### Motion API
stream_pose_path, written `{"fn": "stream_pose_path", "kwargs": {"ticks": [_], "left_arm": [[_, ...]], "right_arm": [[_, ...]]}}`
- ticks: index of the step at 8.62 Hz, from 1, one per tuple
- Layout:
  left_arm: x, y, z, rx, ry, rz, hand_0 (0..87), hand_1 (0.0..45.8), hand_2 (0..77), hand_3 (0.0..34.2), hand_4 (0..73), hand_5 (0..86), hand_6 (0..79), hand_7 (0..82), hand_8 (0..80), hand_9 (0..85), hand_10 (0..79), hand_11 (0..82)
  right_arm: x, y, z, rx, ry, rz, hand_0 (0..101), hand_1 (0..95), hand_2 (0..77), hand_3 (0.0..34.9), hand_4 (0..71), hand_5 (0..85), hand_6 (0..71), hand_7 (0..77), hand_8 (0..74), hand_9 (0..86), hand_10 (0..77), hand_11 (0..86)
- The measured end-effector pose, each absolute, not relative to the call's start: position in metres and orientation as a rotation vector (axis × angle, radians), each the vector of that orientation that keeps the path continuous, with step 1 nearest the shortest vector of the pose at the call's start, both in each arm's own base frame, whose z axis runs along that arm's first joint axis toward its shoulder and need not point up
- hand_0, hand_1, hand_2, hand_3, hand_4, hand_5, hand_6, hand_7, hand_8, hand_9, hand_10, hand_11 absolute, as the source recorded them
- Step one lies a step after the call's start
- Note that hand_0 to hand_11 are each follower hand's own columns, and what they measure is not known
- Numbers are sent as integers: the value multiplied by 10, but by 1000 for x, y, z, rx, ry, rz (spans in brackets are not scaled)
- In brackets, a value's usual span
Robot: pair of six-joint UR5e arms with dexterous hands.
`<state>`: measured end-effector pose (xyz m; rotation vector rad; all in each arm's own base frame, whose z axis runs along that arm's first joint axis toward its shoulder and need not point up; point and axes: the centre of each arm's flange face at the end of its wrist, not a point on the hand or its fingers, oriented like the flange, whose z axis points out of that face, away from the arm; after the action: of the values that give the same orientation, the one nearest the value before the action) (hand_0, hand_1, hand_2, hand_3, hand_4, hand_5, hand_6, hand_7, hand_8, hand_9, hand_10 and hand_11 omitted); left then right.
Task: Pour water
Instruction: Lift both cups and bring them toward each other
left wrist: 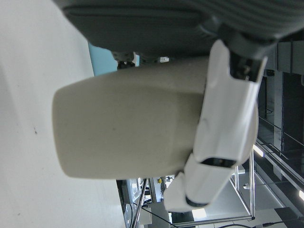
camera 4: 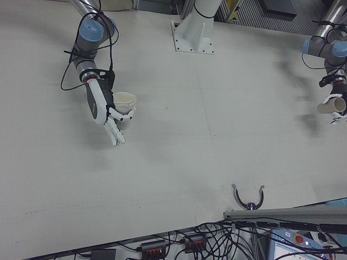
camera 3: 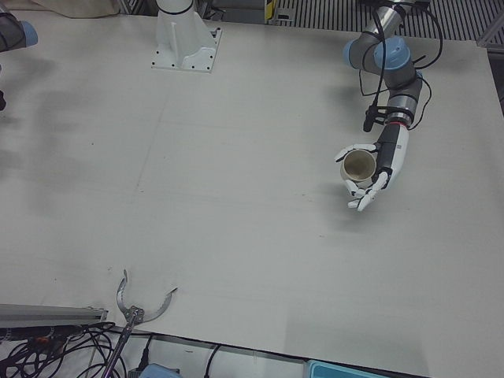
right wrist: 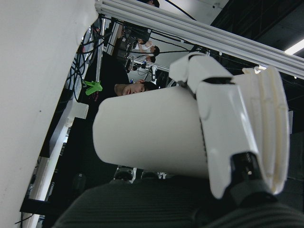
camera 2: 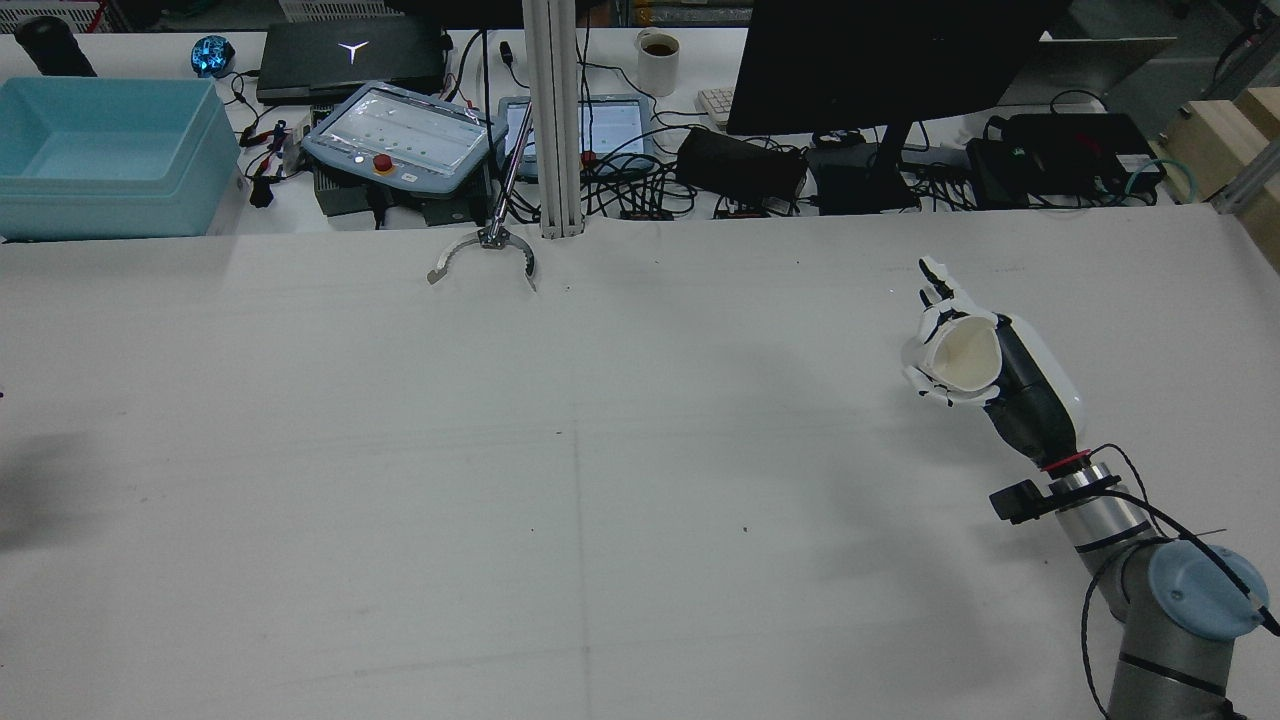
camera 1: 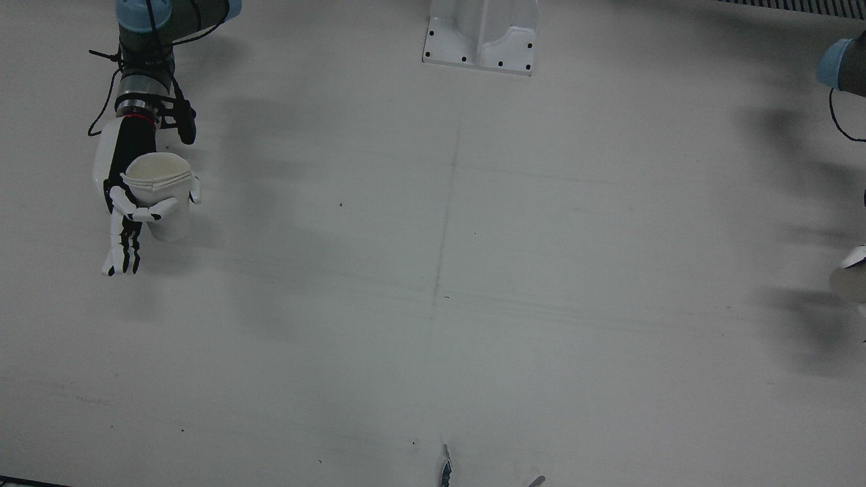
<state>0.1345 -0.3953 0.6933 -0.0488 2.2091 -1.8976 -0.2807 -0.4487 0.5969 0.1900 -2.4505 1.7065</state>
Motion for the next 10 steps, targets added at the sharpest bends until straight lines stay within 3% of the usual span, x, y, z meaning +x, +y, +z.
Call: {"fn": "stream_pose_path", "kwargs": {"ticks": [3,6,10], "left_arm": [[190,-439,632,-144,2243,-1806,803,218,295,0,235,54,425,524,404,556,153,284],[270,-499,522,-242,2290,-1638,801,218,295,0,224,54,425,524,404,556,158,284],[352,-524,401,-318,2340,-1396,802,218,300,0,224,54,425,524,404,556,169,289]], "right_arm": [[-242,-470,547,268,-2544,1718,760,344,327,4,360,540,54,109,5,5,44,87],[-244,-494,477,304,-2588,1716,698,349,338,4,333,551,65,125,5,5,60,104],[-245,-507,450,366,-2610,1718,717,338,344,5,333,551,76,147,5,22,60,120]]}}
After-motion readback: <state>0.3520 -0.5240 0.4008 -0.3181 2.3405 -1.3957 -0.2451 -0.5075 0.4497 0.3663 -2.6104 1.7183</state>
